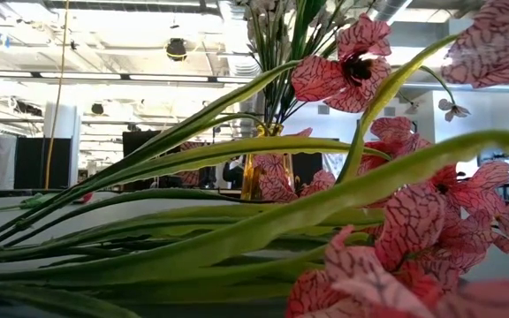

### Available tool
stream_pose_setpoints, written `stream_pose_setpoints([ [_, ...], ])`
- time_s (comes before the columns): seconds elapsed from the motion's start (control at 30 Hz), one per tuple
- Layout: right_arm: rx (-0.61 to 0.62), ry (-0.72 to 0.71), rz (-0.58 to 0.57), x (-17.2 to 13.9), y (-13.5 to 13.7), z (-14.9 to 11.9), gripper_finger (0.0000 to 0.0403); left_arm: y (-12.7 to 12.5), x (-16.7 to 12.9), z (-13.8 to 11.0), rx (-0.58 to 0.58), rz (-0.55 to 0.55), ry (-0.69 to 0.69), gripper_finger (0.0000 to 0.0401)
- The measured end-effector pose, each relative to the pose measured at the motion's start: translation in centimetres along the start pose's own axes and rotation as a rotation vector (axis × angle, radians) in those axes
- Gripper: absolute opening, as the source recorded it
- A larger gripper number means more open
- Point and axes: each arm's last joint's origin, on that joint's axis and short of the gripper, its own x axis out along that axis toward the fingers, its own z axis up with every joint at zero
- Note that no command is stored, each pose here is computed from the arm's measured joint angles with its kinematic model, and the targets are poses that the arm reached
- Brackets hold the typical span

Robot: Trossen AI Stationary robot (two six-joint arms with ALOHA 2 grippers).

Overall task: Sort flowers into vase by color
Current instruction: Put the white flower into the yellow flower vase

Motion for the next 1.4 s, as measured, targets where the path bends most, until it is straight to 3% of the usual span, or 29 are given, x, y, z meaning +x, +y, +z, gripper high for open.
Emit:
stream_pose_setpoints([
  [0.17,0.305,0.025,0.109,-0.6,-1.5,-2.8,0.0033,-0.5,-3.1,1.0,0.380,0.137,-0.046,0.0191],
  [0.33,0.630,0.063,0.137,-0.8,-2.7,-4.3,0.0027,-0.3,-3.3,0.6,0.579,0.208,0.036,0.0188],
  [0.5,0.966,0.016,0.145,-1.2,-3.8,-5.1,0.0029,0.3,-1.3,-0.1,0.561,0.181,0.084,0.0188],
  [0.67,1.323,-0.230,0.229,-1.6,-4.2,-6.6,0.0026,0.9,0.9,-0.1,0.518,0.036,-0.037,0.0187],
  [0.83,1.593,-0.365,0.352,-1.6,-3.0,-8.5,0.0027,1.7,3.7,-2.2,0.496,0.028,-0.106,0.0187],
  [1.03,1.671,-0.376,0.421,-1.5,-1.2,-8.5,0.0029,1.9,5.7,-2.6,0.433,-0.003,-0.271,0.0187],
  [1.4,1.668,-0.423,0.460,-1.2,-1.0,-6.5,0.0030,2.5,10.8,-4.6,0.334,-0.067,-0.329,0.0187],
])
